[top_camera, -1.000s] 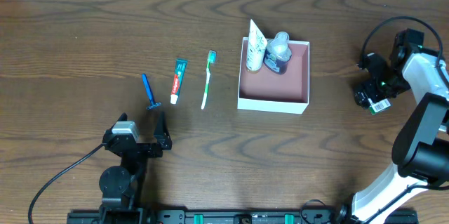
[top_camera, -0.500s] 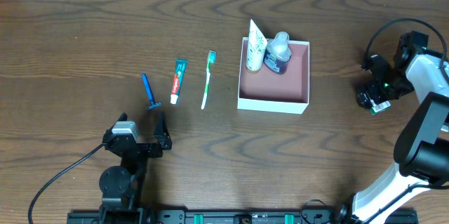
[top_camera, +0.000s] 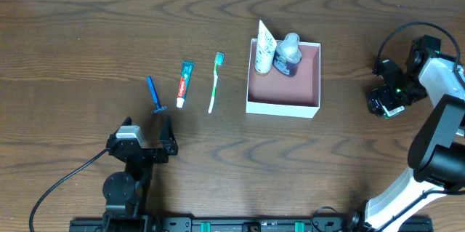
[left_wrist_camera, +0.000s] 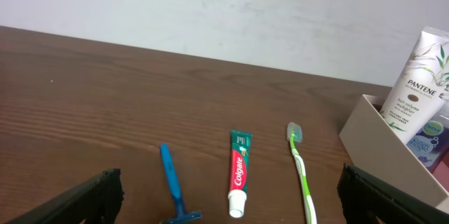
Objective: Pack container
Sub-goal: 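Carry the soap bar box into the white box and release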
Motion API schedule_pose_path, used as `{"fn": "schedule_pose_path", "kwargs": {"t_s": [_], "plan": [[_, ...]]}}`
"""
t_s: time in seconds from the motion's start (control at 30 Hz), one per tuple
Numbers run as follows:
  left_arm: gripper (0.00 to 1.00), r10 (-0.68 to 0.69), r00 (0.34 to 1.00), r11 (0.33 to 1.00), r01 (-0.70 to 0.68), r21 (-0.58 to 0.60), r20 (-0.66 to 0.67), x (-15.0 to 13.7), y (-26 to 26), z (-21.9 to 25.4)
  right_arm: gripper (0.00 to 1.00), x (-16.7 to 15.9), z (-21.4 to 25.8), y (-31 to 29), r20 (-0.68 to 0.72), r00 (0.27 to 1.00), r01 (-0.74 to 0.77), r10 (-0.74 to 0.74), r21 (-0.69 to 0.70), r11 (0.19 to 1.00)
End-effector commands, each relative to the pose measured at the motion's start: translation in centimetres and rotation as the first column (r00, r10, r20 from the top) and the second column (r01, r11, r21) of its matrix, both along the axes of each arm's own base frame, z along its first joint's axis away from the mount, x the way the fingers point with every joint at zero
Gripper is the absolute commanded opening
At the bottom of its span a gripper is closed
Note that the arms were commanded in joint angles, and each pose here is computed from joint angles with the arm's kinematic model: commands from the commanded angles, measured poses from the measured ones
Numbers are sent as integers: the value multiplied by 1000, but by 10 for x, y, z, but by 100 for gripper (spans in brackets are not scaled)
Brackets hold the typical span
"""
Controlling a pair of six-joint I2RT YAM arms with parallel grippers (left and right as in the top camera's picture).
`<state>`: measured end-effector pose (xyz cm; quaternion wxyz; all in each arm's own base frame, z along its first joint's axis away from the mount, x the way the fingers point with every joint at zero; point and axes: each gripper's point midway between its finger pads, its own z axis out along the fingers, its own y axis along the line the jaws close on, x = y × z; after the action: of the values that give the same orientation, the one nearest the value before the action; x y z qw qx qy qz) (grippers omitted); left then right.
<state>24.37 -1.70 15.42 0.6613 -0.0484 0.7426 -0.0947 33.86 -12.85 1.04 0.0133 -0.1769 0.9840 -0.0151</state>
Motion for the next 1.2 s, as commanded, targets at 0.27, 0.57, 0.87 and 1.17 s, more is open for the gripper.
{"fn": "schedule_pose_path", "kwargs": {"t_s": [0.27,0.57,0.87,1.17], "plan": [[98,-11,999,1000,11,4,-39,0,-1,-16,99,-11,-15,3,-23,1000,14,-13,22,1000],[98,-11,999,1000,11,4,-39,0,-1,-16,96,-11,-15,-2,-25,1000,14,-14,-6,1000],[98,-11,999,1000,11,4,-39,0,-1,-16,53,-6,-15,-4,-6,1000,14,-14,-12,1000],[98,-11,999,1000,11,4,-39,0,-1,-16,51,3,-9,-6,19,999,41,-41,-20,999]]}}
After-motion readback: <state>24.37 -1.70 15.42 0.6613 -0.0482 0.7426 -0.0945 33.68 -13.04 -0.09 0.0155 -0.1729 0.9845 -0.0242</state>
